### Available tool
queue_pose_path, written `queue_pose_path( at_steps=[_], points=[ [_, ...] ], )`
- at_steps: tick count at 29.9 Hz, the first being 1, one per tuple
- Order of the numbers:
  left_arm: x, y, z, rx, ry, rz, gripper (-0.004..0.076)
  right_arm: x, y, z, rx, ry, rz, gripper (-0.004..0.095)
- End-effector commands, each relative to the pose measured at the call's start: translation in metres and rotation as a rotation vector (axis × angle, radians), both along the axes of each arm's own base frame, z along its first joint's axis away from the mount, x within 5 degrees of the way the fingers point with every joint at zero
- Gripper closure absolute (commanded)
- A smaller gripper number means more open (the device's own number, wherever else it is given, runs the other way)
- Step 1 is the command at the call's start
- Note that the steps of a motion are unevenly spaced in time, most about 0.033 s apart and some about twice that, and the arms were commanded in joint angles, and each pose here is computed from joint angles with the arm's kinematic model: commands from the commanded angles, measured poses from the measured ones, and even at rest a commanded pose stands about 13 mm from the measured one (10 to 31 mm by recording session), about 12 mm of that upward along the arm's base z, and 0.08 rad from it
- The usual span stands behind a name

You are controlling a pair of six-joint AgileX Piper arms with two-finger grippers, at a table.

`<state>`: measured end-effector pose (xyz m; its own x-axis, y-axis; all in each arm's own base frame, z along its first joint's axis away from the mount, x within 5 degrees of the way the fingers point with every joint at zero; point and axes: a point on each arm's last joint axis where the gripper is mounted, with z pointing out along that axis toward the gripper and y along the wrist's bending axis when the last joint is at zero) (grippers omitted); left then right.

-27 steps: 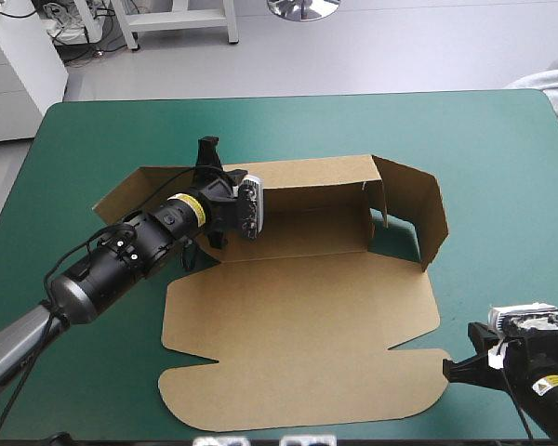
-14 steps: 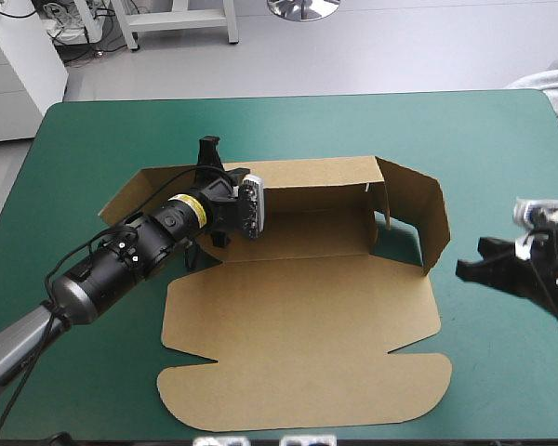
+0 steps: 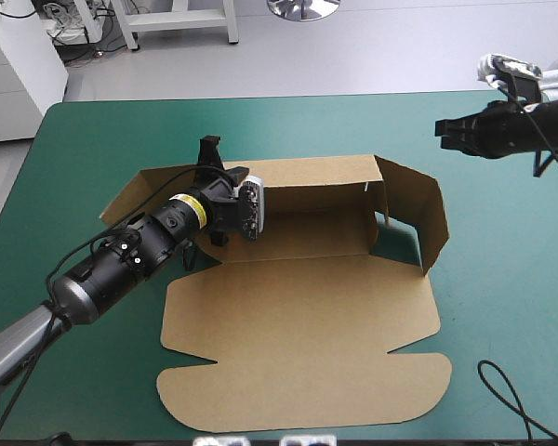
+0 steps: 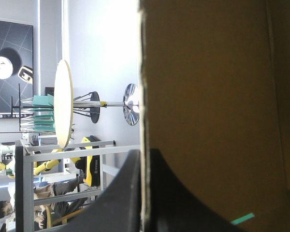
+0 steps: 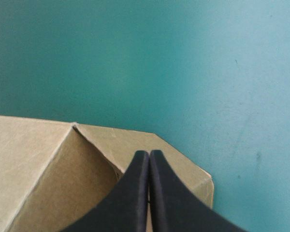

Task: Fold the box

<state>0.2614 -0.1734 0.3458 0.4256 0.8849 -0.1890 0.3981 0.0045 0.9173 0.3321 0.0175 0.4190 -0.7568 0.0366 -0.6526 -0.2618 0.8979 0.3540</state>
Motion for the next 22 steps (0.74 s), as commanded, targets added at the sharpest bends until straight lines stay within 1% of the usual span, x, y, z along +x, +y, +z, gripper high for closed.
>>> queue_pose_path(
  at_steps=[1,5,9,13,18,22],
  points=[
    [-0.003,-0.001,0.021,-0.031,-0.107,-0.04,0.0734,0.014,0.021,0.018,-0.011,-0.065,0.023,0.092],
    [0.0,-0.004,0.018,-0.019,-0.114,-0.05,0.0734,0.038,0.041,0.01,-0.096,-0.048,0.026,0.092],
    [0.001,-0.007,0.017,0.001,-0.147,-0.076,0.0734,0.058,0.058,-0.002,-0.141,0.001,0.045,0.092],
    [0.001,-0.007,0.018,0.011,-0.161,-0.084,0.0734,0.073,0.063,-0.019,-0.126,0.09,0.05,0.092],
    [0.002,-0.006,0.017,0.022,-0.159,-0.081,0.0734,0.079,0.063,-0.03,-0.132,0.122,0.049,0.092],
    [0.002,-0.006,0.017,0.022,-0.159,-0.081,0.0734,0.08,0.062,-0.042,-0.152,0.16,0.043,0.092]
  ],
)
